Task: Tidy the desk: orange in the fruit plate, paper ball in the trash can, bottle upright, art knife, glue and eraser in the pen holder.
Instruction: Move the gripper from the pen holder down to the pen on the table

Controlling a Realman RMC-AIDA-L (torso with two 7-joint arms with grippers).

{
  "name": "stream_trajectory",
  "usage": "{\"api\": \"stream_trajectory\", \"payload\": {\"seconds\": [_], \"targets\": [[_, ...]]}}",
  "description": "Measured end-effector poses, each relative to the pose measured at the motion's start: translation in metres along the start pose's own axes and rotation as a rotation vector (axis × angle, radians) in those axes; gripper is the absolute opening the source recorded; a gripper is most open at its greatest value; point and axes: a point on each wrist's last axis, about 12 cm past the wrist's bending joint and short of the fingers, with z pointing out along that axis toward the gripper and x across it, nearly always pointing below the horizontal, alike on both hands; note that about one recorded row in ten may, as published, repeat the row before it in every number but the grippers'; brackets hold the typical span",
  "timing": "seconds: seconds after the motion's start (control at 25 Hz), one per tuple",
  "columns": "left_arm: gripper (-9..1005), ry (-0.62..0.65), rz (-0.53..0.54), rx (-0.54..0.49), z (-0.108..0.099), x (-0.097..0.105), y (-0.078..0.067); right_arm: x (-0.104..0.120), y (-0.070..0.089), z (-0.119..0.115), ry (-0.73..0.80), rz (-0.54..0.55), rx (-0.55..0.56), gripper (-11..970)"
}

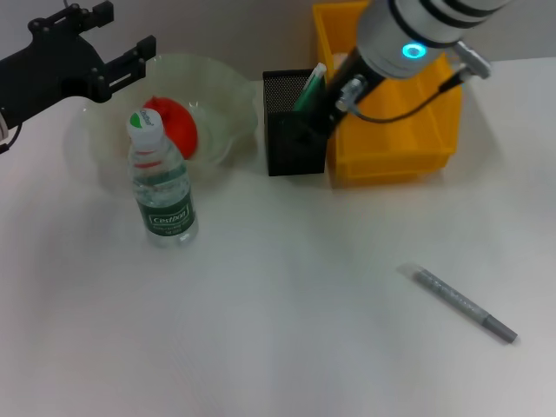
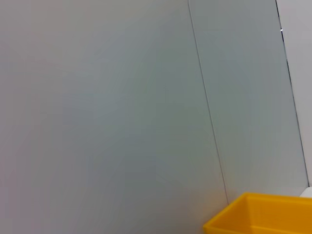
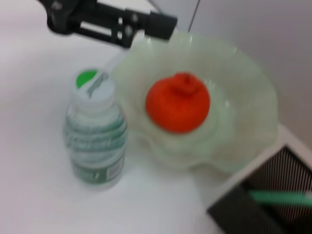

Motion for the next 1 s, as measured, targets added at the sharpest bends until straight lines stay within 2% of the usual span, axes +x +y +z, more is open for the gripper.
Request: {"api": "stream_trajectory", "payload": {"seconds": [0.2, 0.32, 0.36, 0.76, 1.0], "targets": [[686, 0.001, 0.001, -0.002, -0.001, 0.000, 0.000, 0.018, 0.002, -0.004, 0.131, 0.058, -0.047, 577], [686, 0.001, 0.001, -0.003, -0.001, 0.000, 0.000, 0.040, 0.001, 0.000, 0.210, 0.101, -0.079, 576], [685, 0.000, 0.001, -0.004, -0.002, 0.000, 0.001, 0.040, 0.001, 0.000, 0.210, 0.101, -0.079, 575], [686, 0.002, -0.001, -0.009, -0.003, 0.001, 0.001, 0.094, -0.001, 0.014, 0.372, 0.160, -0.133, 570], [686, 0.002, -0.003, -0.008, -0.003, 0.002, 0.001, 0.110, -0.006, 0.023, 0.423, 0.192, -0.126, 563]]}}
